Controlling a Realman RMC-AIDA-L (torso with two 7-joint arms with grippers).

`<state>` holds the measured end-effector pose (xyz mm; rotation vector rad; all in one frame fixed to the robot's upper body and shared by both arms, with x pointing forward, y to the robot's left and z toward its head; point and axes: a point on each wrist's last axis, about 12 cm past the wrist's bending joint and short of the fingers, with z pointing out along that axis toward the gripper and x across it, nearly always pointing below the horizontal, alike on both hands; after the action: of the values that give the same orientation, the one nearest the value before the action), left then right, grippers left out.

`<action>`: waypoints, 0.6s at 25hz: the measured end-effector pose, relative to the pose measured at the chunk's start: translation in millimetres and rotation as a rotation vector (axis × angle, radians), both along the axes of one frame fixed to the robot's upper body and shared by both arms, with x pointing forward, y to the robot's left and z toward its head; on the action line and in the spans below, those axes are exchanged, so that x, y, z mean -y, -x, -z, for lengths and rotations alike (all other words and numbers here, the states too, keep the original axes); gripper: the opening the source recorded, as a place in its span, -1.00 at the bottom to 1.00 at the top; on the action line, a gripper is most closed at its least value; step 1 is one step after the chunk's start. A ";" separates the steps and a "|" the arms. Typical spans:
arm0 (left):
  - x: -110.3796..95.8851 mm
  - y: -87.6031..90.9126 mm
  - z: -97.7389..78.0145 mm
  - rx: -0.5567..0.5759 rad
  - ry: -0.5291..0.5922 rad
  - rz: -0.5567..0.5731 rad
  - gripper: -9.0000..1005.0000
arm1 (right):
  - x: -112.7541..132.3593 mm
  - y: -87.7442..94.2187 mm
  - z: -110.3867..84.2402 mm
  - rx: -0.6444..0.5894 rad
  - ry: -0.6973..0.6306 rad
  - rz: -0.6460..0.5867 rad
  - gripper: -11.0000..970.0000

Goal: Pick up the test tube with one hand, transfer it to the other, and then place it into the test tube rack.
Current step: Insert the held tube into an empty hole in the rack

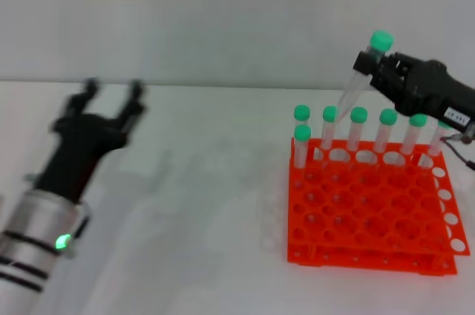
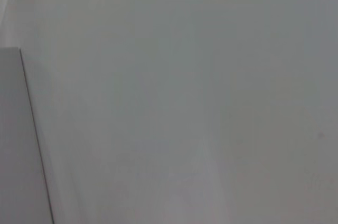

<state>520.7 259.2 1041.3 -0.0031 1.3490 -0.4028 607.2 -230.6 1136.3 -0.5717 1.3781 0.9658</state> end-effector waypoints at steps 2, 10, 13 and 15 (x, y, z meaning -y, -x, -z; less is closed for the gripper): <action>-19.8 6.8 4.5 -0.013 0.005 -0.085 0.60 | -3.9 2.2 5.4 0.007 0.029 0.001 -0.57; -41.5 13.8 14.0 -0.067 -0.010 -0.181 0.60 | -23.7 -0.1 21.8 0.034 0.184 0.013 -0.57; -40.2 9.4 14.7 -0.085 -0.016 -0.178 0.60 | -28.2 -1.7 26.1 0.033 0.220 0.028 -0.57; -39.0 6.5 15.4 -0.100 -0.019 -0.175 0.60 | -30.2 -3.3 28.4 0.026 0.240 0.038 -0.57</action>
<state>514.3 298.2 1025.9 -0.1263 1.4380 -0.2446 610.5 -200.4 1107.9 -0.7320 1.4869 0.7652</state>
